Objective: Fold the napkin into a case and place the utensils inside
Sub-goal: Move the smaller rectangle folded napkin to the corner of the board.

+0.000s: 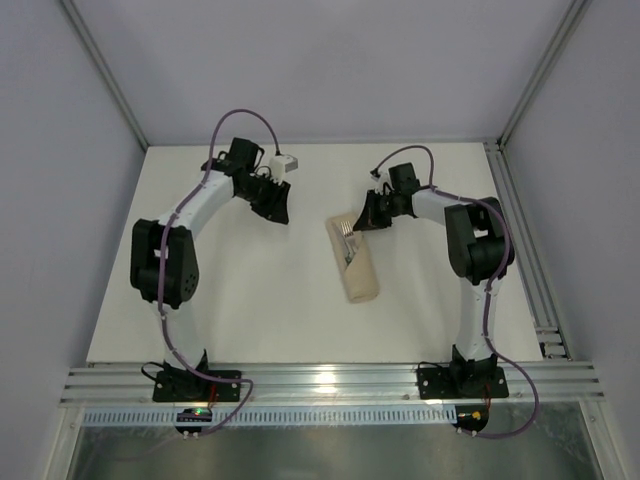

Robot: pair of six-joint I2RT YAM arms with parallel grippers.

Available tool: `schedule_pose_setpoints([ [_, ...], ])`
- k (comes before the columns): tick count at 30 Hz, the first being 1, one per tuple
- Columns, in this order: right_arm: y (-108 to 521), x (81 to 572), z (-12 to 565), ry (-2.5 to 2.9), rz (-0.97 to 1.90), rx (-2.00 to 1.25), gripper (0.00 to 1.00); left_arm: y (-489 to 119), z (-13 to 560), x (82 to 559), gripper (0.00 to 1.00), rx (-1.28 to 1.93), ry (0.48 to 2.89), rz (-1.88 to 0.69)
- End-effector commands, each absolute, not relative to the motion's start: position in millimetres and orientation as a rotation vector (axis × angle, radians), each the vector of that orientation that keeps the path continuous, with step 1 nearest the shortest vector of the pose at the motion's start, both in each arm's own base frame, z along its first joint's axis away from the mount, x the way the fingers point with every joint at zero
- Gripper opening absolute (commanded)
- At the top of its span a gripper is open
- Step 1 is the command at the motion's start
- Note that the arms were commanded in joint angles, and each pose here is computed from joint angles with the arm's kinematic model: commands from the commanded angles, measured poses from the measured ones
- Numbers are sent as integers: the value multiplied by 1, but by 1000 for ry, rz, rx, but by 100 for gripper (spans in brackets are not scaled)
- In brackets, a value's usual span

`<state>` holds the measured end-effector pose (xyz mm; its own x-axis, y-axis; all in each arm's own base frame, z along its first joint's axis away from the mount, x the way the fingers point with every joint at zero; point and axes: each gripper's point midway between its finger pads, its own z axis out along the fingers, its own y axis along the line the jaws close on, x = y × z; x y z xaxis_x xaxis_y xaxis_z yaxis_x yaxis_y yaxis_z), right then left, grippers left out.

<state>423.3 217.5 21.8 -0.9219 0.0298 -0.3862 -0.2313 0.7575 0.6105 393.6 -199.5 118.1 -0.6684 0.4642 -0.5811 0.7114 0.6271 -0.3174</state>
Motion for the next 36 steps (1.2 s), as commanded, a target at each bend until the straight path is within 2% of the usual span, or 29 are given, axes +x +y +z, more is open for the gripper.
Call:
schedule_pose_setpoints([
  [1, 183, 452, 29, 2522, 876, 8, 4, -184, 148, 390, 35, 919, 2326, -728],
  [6, 140, 465, 32, 2509, 804, 180, 4, -164, 156, 383, 35, 893, 2315, -686],
  [18, 53, 490, 50, 2360, 826, 524, 4, -133, 172, 375, 35, 846, 2296, -634],
  [25, -18, 504, 42, 2309, 746, 725, 3, -124, 177, 375, 35, 832, 2287, -620],
  [36, -88, 517, 35, 2214, 711, 903, 4, -115, 181, 376, 36, 824, 2291, -579],
])
